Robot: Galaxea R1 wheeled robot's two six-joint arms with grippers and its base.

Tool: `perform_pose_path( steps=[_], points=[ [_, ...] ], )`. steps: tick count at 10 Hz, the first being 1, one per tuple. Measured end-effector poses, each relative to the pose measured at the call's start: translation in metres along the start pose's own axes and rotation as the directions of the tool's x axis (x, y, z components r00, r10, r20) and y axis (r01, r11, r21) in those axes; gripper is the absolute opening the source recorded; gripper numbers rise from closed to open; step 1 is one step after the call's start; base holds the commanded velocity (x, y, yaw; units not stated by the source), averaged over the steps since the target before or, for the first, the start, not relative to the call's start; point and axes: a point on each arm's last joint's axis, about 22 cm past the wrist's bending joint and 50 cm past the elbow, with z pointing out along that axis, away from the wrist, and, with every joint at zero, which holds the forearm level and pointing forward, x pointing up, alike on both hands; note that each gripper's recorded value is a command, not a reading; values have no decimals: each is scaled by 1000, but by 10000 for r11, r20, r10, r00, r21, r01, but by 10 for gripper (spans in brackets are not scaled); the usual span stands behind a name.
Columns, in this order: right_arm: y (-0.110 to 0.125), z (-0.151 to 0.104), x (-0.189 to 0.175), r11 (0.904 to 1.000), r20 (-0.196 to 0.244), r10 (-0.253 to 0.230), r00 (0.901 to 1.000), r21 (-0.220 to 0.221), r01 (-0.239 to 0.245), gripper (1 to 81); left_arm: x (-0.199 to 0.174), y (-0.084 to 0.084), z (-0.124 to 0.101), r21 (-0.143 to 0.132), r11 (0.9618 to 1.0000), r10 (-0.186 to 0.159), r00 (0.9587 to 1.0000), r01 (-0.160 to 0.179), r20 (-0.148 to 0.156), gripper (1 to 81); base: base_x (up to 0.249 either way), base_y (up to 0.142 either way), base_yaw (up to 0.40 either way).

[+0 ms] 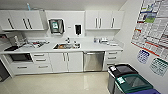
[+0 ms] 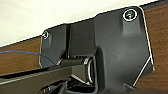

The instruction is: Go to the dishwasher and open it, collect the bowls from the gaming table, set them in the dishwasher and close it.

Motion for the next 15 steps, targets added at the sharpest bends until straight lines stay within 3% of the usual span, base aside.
perform_pose_path(
  steps=[10, 13, 15],
  points=[
    [2, 0, -1, 10000, 12, -11, 10000, -37, 11, 811, -6, 4, 2, -53, 10000, -19, 10000, 20, 62, 811, 106, 0, 0],
    [-9, 4, 3, 9999, -20, -22, 10000, 117, 22, 811, 2, -9, -3, 134, 9999, -1, 10000, 2, -13, 811, 112, 0, 0],
    [9, -2, 10, 9999, -120, -65, 9999, -144, 63, 811, 6, 8, 2, -124, 9999, 4, 9999, -6, -119, 811, 112, 0, 0]
  ],
)
